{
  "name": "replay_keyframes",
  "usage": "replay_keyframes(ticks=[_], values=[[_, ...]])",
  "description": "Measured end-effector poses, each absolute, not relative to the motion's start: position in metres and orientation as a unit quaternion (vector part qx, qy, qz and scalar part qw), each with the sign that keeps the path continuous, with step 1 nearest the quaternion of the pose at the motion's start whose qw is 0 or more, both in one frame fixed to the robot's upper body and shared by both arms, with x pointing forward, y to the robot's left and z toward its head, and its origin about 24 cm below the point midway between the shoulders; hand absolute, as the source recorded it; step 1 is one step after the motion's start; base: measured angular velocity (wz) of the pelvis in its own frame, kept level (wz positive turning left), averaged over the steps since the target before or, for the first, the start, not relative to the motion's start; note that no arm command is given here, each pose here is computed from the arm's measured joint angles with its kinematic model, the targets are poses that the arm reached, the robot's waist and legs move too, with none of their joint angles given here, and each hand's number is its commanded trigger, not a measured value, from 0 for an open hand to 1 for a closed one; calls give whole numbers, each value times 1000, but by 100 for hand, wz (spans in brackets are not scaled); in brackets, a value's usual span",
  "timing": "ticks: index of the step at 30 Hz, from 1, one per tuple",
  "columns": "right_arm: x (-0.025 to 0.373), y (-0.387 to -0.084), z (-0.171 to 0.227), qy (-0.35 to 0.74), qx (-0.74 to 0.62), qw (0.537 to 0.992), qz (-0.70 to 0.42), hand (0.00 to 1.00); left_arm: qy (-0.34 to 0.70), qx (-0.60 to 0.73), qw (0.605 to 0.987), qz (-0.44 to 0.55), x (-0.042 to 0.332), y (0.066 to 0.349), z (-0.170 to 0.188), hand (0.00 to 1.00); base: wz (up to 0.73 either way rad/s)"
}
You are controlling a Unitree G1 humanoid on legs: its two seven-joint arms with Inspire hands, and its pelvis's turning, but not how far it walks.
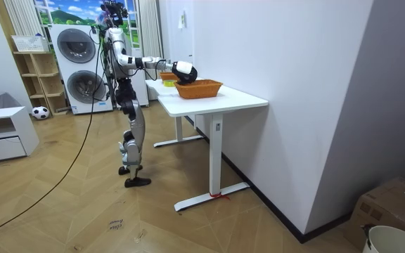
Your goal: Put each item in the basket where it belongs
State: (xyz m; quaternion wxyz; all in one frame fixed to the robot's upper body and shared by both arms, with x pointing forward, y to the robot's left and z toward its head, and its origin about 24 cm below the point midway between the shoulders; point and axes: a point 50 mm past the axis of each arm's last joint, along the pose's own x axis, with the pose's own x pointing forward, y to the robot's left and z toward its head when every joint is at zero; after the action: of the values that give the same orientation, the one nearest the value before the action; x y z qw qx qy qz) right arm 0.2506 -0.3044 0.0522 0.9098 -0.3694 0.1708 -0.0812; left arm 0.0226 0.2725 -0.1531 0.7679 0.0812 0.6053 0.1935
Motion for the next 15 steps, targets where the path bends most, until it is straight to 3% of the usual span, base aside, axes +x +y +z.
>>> replay_keyframes(ticks=[15], values=[[251, -304, 52, 169, -370, 910, -81, 0, 605, 81, 768, 194, 22, 273, -153, 0, 0]])
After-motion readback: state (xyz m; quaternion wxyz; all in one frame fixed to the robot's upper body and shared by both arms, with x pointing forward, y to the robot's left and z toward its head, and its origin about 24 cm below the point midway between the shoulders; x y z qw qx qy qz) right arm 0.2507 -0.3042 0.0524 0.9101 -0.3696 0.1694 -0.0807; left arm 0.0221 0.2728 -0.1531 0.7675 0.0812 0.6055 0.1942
